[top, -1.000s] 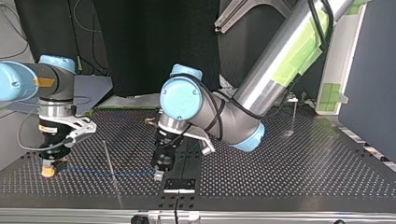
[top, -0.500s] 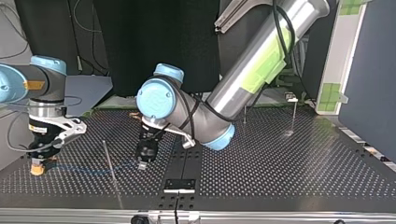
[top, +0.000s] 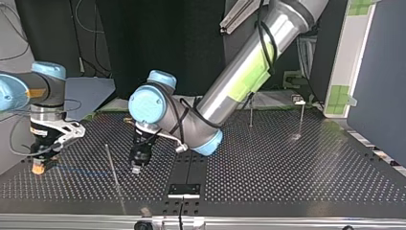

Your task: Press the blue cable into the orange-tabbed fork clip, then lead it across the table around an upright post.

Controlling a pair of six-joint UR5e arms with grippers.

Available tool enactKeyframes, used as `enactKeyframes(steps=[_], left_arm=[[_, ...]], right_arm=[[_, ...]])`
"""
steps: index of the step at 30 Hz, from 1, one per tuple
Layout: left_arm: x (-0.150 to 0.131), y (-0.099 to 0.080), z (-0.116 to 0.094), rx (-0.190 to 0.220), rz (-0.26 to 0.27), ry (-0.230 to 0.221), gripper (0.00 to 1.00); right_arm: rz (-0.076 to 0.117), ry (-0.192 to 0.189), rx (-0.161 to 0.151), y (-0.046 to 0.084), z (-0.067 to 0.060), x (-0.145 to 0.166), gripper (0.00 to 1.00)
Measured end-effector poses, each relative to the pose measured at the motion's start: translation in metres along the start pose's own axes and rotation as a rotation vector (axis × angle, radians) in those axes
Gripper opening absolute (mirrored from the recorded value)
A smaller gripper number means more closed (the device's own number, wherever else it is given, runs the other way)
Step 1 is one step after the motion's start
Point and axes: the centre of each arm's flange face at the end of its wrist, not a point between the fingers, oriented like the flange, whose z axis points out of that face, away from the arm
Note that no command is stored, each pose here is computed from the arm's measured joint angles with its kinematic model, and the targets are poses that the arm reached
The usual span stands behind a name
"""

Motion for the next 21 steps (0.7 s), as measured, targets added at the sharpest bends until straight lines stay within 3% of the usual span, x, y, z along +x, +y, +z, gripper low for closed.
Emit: enactKeyframes(steps=[13,21], left_arm=[[0.045,0.009,0.005,-0.012,0.016,0.057,0.00],[0.071,0.016,-0.001,-0.018,0.029,0.088,0.00]], right_arm=[[-0.002,-0.073,0.019,0.002,0.007,-0.048,0.00],[-0.005,-0.137,0.053,-0.006,0.005,-0.087,0.00]])
